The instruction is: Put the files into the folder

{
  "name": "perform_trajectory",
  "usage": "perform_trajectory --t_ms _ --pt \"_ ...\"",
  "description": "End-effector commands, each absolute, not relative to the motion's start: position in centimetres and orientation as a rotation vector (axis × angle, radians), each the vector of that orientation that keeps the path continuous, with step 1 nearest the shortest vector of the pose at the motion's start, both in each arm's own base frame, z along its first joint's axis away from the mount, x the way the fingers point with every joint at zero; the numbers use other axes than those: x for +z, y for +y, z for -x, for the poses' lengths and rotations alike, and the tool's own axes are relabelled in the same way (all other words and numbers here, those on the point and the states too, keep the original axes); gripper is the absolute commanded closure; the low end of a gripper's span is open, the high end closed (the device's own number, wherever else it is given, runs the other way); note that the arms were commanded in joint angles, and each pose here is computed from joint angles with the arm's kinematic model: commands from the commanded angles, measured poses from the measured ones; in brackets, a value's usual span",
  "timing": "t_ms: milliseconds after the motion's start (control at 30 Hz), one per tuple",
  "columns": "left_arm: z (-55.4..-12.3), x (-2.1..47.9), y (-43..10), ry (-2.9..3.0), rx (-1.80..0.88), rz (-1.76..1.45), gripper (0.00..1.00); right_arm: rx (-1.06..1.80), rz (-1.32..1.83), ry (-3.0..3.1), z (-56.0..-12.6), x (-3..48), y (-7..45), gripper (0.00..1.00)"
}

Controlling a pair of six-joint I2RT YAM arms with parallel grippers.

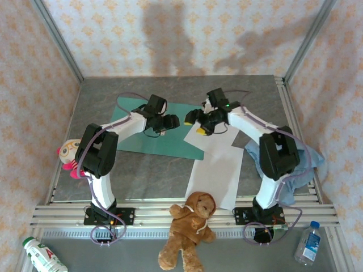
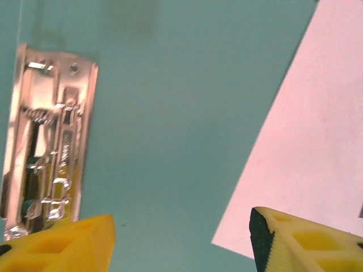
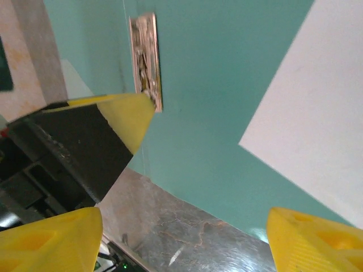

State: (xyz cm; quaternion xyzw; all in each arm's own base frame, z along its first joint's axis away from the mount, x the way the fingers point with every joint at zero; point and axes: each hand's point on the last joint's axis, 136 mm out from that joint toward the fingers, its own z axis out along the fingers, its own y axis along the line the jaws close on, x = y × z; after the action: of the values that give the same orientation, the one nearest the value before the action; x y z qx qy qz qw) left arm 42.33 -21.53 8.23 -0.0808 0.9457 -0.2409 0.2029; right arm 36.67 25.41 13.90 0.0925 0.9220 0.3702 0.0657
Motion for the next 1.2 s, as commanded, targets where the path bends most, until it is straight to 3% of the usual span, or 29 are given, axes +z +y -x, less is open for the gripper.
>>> perform_trajectory --t_ms 0,167,400,1167 --pt "-43.0 10.1 -23.3 2.632 -0.652 0.158 0.35 0.962 -0.413 2.801 -36.9 13.3 19.8 0.24" --pt "-44.5 9.4 -26.8 2.684 -0.600 0.041 0.34 0.868 -0.661 2.792 -37.5 10.0 13.8 0.25" --pt "-46.7 7.7 -30.6 2.720 -0.588 -0.023 0.34 0.762 -0.840 2.784 -38.1 6.1 9.5 0.25" --pt "-46.6 3.1 -32.3 2.810 -0.607 -0.015 0.33 0.824 -0.867 2.802 -40.5 2.0 10.1 0.26"
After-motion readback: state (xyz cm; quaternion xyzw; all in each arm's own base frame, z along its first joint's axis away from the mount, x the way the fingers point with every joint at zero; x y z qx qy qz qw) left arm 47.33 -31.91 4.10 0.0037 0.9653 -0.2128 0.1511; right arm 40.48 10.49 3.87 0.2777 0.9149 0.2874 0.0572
